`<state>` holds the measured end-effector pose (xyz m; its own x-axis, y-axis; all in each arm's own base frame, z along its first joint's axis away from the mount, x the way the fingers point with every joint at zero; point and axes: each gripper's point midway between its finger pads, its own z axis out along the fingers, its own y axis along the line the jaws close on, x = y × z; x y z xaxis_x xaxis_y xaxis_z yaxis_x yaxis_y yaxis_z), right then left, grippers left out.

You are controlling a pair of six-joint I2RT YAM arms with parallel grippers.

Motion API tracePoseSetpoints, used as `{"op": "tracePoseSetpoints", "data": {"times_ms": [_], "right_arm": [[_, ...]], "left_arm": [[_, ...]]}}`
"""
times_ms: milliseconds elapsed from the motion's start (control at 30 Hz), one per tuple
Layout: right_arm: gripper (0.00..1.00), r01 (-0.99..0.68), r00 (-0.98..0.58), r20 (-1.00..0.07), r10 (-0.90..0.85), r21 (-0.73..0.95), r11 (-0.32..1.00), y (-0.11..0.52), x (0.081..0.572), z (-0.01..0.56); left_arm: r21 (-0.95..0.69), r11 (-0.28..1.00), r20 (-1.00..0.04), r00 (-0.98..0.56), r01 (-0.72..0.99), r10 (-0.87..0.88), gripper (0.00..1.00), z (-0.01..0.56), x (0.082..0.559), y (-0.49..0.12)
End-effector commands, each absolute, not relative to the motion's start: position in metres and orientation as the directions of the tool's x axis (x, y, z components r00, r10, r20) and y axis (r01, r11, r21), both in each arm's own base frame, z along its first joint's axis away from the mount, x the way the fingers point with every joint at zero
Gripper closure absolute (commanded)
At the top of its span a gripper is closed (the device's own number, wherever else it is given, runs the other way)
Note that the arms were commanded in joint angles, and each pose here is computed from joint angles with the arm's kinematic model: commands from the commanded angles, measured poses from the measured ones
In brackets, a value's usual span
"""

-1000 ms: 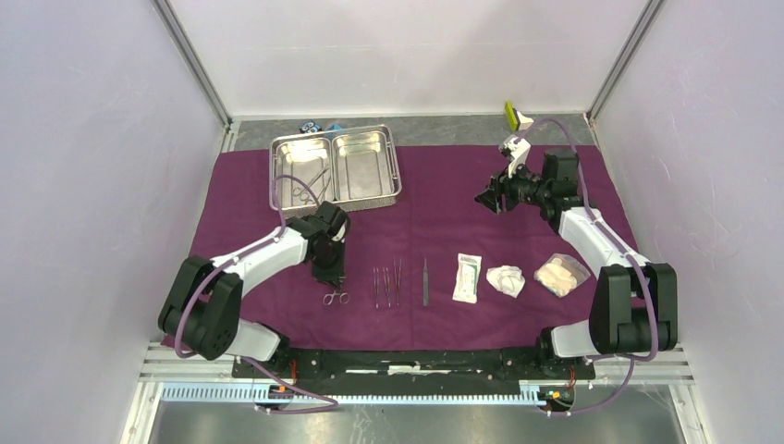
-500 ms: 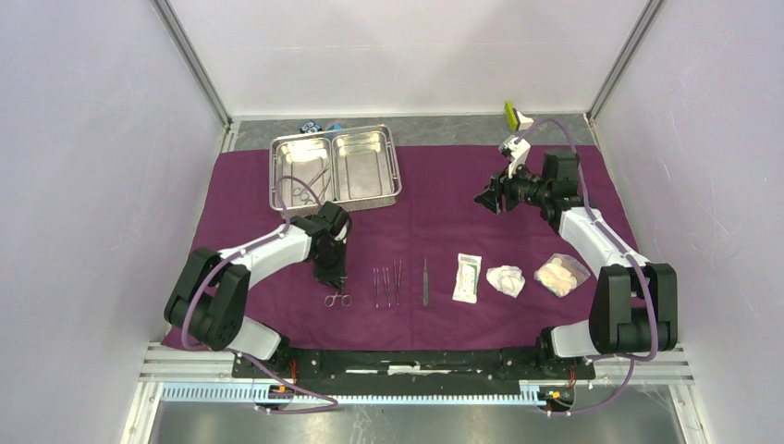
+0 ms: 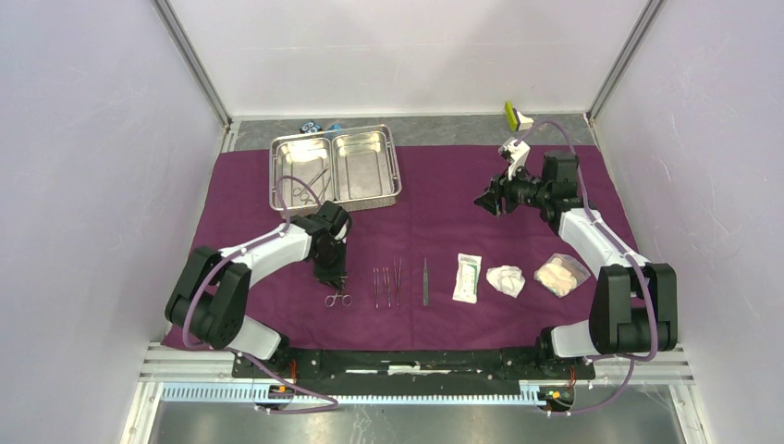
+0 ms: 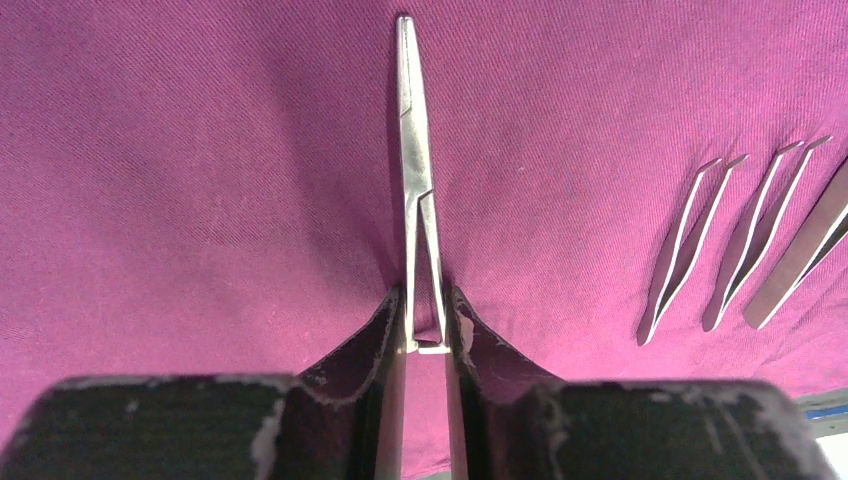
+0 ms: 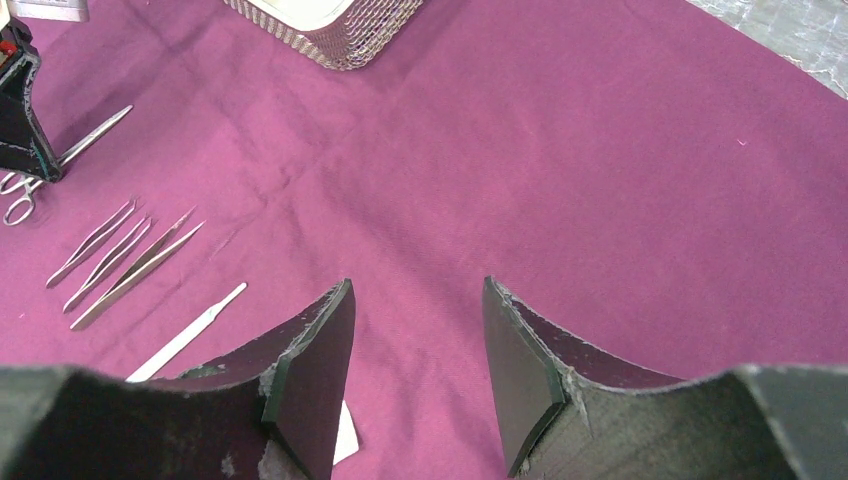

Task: Open and lay out the surgical kit
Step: Place the medical item in the surgical kit.

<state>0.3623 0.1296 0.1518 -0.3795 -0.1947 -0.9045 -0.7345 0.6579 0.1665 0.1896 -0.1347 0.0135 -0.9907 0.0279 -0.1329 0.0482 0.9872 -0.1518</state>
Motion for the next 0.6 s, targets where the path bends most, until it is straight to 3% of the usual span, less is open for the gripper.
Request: {"op": "tracePoseSetpoints", "data": {"times_ms": [0,233,567], "right_arm": [[0.44,-0.751,-0.328,-0.924,-0.196,0.129,0.647,0.1288,0.363,0.1681],[0.44,-0.751,-0.331,-0.922,-0.198,0.131,0.647,0.1287,0.3634,0.167],[0.44,-0.752,-0.332,-0.922,-0.201,0.13,0.646,0.1283,0.363,0.1655]], "left_arm": [[-0.171,0.984,-0.128,-0.991,0.046,0.024,0.74,0.0078,0.1921,-0.1402],[-0.179,0.982,-0.136,-0.99,0.059,0.035,0.66,0.0094,0.193,-0.1415],[-0.182,0.98,-0.15,-0.987,0.082,0.055,0.66,0.0117,0.1968,-0.1427]]}}
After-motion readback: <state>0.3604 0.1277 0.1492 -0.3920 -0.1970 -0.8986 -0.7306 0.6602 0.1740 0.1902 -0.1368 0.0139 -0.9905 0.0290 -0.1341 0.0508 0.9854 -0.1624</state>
